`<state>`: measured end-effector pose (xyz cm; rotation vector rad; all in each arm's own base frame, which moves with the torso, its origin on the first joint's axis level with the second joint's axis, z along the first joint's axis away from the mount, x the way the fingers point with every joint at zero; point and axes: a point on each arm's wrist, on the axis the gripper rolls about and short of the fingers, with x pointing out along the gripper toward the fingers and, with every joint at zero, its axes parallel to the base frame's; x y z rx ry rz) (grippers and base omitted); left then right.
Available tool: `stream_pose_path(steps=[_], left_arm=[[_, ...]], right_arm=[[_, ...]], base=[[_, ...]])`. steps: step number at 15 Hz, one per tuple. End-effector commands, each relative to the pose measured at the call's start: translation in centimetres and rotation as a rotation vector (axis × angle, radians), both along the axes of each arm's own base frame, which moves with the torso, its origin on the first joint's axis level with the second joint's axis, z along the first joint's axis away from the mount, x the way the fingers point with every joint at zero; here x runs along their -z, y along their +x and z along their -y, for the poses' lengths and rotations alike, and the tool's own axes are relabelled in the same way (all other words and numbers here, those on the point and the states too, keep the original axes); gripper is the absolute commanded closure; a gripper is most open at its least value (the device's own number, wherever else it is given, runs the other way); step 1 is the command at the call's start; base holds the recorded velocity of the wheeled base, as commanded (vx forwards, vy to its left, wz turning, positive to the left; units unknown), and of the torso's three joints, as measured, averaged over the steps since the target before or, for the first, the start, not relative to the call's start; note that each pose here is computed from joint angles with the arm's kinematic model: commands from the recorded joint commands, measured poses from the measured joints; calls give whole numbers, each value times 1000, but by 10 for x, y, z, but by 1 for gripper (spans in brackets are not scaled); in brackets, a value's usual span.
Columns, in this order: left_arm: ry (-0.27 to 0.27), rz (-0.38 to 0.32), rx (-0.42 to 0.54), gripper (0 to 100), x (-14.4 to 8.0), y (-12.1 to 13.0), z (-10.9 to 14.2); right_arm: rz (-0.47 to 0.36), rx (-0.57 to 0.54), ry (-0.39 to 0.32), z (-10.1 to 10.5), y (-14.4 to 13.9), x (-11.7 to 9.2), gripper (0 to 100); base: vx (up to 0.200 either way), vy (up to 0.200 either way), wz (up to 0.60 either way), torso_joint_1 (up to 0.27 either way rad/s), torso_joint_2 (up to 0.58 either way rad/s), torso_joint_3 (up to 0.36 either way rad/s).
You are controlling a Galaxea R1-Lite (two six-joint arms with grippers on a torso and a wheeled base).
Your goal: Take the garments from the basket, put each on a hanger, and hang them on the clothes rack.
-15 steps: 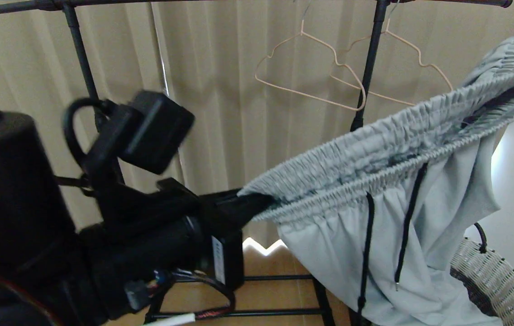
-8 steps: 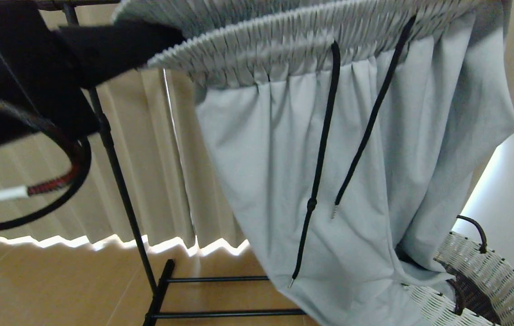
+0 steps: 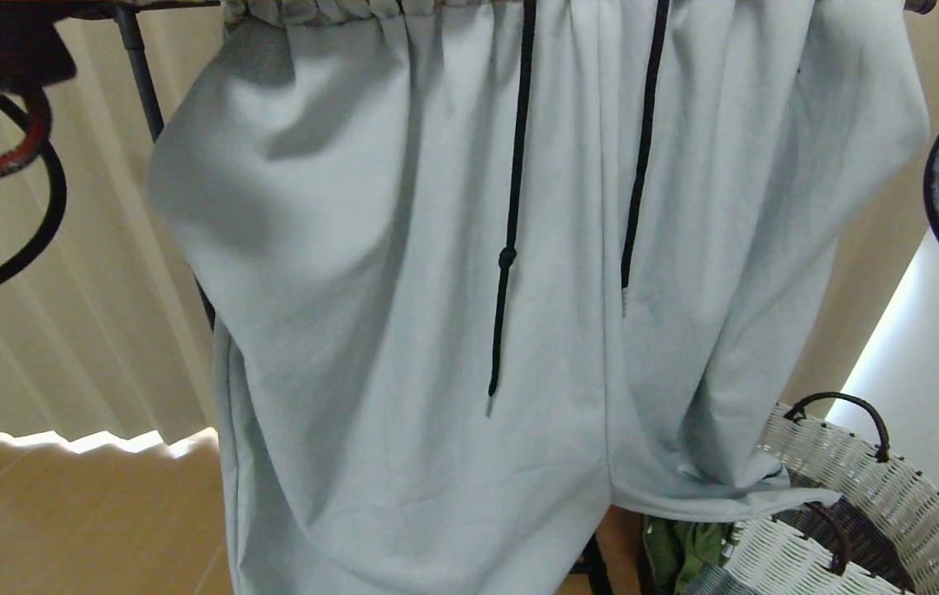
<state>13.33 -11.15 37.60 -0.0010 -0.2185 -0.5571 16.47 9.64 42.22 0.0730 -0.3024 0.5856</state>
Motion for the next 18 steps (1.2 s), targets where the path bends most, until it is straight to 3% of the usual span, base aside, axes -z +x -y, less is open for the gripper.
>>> stream_pose_path(steps=[1, 6, 10, 12, 13, 18], left_arm=[[-9, 9, -6, 100, -6, 5, 3], [-64, 77, -50, 100, -33, 12, -2], [-10, 8, -120, 100, -11, 26, -7], [72, -110, -234, 100, 24, 38, -23], [77, -122, -270, 100, 29, 39, -31], [53, -88, -341, 100, 23, 26, -52]], right_arm=[[0, -10, -3, -5, 8, -1, 100], [55, -81, 2, -13, 18, -14, 100], [-36, -83, -37, -25, 39, 11, 100], [-144, -113, -93, -43, 56, 43, 100], [-159, -144, -104, -55, 57, 48, 100], [-72, -186, -62, -88, 83, 60, 100]], base=[[0, 0, 0, 0, 0, 0], [0, 0, 0, 0, 0, 0], [0, 0, 0, 0, 0, 0], [0, 0, 0, 0, 0, 0], [0, 0, 0, 0, 0, 0], [0, 0, 0, 0, 0, 0]])
